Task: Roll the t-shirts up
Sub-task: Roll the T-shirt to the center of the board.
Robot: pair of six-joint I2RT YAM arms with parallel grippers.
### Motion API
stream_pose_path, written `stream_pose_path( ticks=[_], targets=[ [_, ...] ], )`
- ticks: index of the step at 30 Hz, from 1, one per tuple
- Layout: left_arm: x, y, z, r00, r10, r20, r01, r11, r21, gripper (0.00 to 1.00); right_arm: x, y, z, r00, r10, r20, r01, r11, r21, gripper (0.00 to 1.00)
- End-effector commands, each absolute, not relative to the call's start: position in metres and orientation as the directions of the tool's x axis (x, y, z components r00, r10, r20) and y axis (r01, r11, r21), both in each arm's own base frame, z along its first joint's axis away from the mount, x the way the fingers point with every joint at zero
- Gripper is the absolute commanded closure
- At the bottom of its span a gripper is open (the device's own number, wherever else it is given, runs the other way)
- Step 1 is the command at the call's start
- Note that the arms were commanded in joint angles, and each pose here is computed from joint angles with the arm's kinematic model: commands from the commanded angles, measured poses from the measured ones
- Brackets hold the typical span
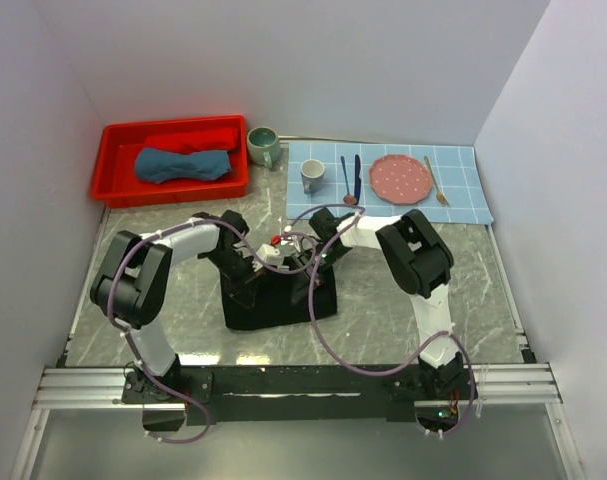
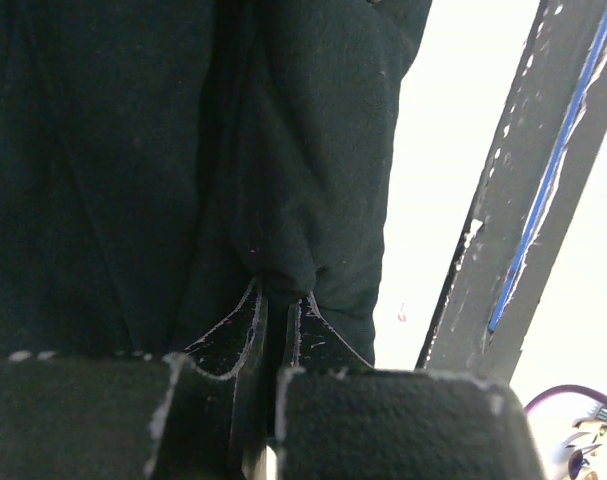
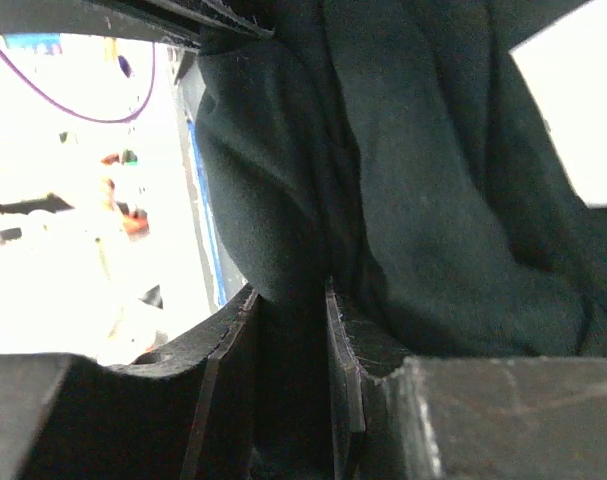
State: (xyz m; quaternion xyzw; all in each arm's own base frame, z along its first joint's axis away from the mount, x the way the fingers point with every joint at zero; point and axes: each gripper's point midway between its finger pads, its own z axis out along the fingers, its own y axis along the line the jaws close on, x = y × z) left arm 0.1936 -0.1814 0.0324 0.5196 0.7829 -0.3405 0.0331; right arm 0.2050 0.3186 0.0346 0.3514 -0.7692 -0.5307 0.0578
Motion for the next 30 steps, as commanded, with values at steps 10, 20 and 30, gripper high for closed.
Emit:
stream_pose_path(
  ticks=[10, 20, 30],
  targets=[
    [0.199, -0.175, 0.015, -0.364, 0.860, -0.358, 0.790, 0.081, -0.608, 0.99, 0.278, 0.235, 0.082, -0.710, -0.365, -0.603, -0.702, 0.445, 0.557, 0.35],
    [0.199, -0.181, 0.018, -0.401, 0.854, -0.331, 0.740, 0.089, -0.667, 0.99, 0.219, 0.190, 0.107, -0.093, -0.570, -0.816, -0.916, 0.369, -0.154, 0.00],
    [0.195, -0.181, 0.013, -0.439, 0.864, -0.246, 0.643, 0.111, -0.758, 0.99, 0.182, 0.277, 0.119, 0.631, -0.492, -0.600, -0.689, 0.001, -0.725, 0.00]
  ],
)
